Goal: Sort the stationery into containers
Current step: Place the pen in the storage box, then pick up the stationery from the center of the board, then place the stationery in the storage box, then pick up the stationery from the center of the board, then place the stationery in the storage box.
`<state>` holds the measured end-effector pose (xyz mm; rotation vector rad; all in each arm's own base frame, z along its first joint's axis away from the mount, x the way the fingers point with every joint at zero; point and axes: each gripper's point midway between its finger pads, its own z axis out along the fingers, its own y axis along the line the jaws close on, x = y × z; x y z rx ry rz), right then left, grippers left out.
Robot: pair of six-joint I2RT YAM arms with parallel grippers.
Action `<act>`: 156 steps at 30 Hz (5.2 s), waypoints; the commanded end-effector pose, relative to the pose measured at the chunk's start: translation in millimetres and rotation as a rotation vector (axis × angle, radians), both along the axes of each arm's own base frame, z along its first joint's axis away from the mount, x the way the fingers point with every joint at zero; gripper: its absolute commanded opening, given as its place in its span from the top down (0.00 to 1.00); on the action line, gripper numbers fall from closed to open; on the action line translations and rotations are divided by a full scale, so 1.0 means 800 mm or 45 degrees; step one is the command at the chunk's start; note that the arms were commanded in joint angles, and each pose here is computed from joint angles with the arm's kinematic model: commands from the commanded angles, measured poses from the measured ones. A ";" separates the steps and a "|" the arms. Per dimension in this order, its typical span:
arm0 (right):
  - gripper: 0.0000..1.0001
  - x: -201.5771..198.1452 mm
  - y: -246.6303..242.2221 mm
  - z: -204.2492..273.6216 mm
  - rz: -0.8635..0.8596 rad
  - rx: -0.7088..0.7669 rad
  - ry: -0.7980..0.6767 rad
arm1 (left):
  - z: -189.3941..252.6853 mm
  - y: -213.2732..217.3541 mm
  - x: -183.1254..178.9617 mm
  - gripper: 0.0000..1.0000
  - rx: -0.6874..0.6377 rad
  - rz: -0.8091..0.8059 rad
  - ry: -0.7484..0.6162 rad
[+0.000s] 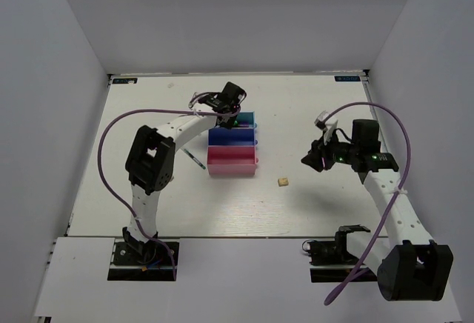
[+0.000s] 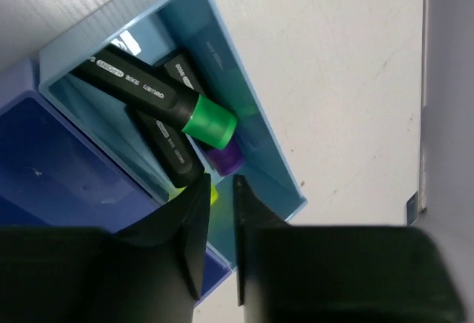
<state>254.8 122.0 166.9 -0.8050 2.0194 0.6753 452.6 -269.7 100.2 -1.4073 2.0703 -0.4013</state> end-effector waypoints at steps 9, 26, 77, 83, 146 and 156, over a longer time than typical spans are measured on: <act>0.40 -0.064 0.040 -0.068 1.117 -0.095 -0.412 | 0.168 -0.018 -0.088 0.71 0.239 -1.121 -0.371; 0.36 -0.018 0.071 -0.179 1.124 -0.387 -0.033 | 0.022 0.264 -0.269 0.23 0.683 -1.131 0.062; 1.00 0.087 0.247 0.024 0.857 -0.255 -0.352 | -0.074 0.300 -0.270 0.36 0.295 -0.630 0.555; 1.00 0.139 0.280 -0.015 0.780 -0.353 -0.326 | -0.081 0.308 -0.265 0.37 0.322 -0.587 0.593; 1.00 -0.008 0.119 0.005 0.275 -0.228 -0.126 | 0.030 0.234 -0.159 1.00 0.482 -0.726 0.239; 0.34 0.012 0.090 -0.011 0.066 -0.282 -0.020 | 0.088 0.093 -0.081 1.00 0.226 -0.742 0.005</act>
